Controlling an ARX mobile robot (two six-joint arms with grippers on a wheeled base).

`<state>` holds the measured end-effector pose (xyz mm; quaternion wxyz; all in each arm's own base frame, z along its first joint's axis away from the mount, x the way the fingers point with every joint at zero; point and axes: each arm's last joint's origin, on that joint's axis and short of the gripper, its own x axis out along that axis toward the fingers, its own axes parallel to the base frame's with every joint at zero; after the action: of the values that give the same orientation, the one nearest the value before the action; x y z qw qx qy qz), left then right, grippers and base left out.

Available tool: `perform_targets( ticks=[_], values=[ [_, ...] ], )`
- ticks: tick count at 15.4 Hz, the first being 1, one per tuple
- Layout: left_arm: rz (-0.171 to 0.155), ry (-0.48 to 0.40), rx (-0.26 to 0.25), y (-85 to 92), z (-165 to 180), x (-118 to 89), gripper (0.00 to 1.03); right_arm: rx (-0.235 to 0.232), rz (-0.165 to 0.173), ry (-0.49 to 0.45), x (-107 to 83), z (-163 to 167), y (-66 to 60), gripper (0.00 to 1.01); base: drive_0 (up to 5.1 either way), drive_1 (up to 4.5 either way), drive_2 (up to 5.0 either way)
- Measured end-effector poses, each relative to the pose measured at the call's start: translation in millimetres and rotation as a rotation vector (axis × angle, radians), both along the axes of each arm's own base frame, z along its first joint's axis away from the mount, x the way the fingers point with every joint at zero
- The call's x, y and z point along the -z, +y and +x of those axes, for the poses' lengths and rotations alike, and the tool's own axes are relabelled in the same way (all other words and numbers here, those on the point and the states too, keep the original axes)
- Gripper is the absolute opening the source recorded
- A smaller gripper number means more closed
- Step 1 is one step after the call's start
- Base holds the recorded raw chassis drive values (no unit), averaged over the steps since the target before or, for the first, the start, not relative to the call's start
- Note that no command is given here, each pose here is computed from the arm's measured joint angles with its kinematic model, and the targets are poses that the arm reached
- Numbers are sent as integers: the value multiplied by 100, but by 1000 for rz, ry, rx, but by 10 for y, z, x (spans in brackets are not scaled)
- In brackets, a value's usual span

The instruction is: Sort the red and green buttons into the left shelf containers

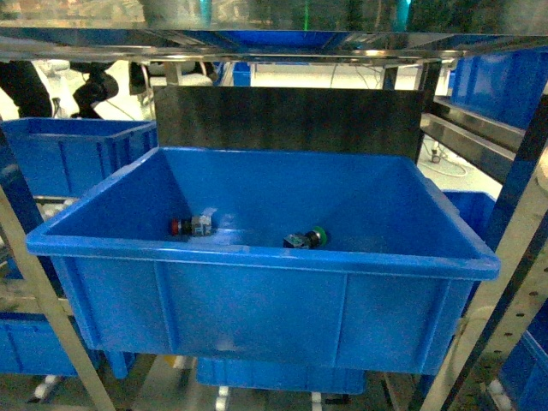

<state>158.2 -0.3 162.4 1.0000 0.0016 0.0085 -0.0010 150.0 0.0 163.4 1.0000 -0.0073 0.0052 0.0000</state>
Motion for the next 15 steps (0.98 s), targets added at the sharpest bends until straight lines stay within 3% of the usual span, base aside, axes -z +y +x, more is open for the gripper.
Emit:
perform_targets(
  ticks=[15],
  values=[
    [0, -34, -1, 2, -432, -93, 2, 0, 0, -24, -71, -376, 0, 2, 0, 0, 0]
  ],
)
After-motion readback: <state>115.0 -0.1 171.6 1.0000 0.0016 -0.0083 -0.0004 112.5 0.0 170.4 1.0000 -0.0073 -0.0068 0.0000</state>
